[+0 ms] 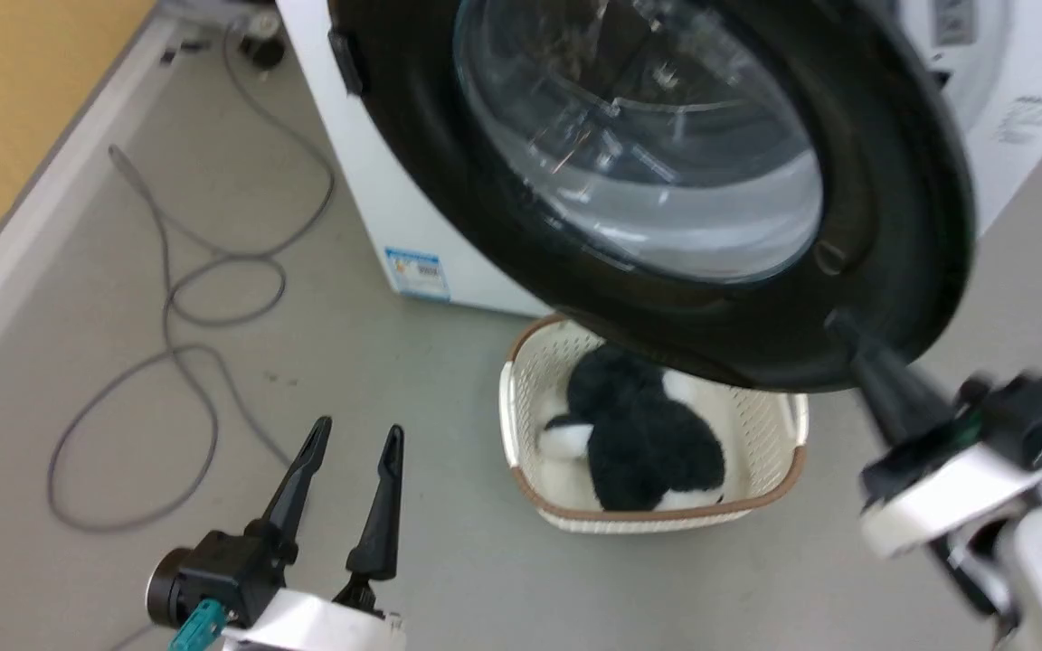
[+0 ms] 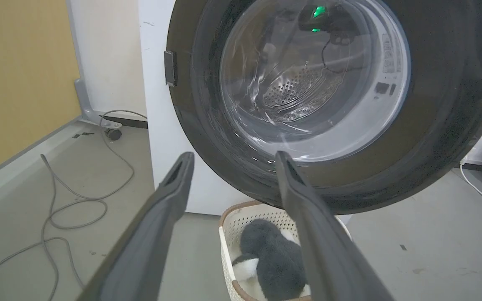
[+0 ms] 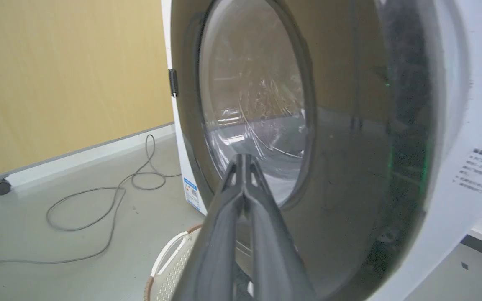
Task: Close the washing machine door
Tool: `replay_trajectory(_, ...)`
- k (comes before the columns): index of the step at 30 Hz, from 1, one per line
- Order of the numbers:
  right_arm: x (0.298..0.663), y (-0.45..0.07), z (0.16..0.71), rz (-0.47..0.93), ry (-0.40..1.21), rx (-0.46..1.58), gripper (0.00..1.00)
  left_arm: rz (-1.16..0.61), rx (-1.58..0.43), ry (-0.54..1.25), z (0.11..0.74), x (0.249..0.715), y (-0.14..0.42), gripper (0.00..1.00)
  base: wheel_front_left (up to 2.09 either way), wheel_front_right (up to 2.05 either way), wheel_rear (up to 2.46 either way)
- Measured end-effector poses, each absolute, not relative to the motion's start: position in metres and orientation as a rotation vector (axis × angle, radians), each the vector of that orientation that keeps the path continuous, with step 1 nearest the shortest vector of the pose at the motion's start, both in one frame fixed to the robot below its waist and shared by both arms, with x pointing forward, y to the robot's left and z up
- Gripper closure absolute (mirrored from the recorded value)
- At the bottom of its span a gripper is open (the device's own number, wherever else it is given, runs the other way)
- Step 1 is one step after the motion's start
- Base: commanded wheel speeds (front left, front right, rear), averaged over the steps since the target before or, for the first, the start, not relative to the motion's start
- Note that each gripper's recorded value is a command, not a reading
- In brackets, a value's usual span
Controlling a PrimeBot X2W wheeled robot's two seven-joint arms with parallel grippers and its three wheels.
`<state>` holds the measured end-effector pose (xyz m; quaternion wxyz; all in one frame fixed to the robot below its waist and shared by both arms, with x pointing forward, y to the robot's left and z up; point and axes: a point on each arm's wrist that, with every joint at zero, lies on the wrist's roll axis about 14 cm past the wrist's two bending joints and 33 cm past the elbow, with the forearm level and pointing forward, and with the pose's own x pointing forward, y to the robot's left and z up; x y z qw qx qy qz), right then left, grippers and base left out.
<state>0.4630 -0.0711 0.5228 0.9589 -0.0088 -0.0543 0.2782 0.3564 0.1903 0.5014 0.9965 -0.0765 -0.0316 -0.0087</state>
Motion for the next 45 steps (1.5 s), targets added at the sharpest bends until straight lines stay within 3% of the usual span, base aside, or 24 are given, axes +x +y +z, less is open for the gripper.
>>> replay_trajectory(25,0.641,-0.133,0.495,0.362,0.044,0.071,1.0,0.044,-0.185,0.039,0.464,0.389,0.205,0.0,0.0,0.0,0.0)
replay_trajectory(35,0.651,-0.128,0.48,0.319,0.088,0.14,1.0,0.069,-0.177,0.029,0.467,0.389,0.214,0.0,0.0,0.0,0.0)
replay_trajectory(45,0.626,-0.148,0.519,0.272,-0.024,0.117,1.0,0.066,-0.175,-0.033,0.489,0.384,0.214,0.0,0.0,0.0,0.0)
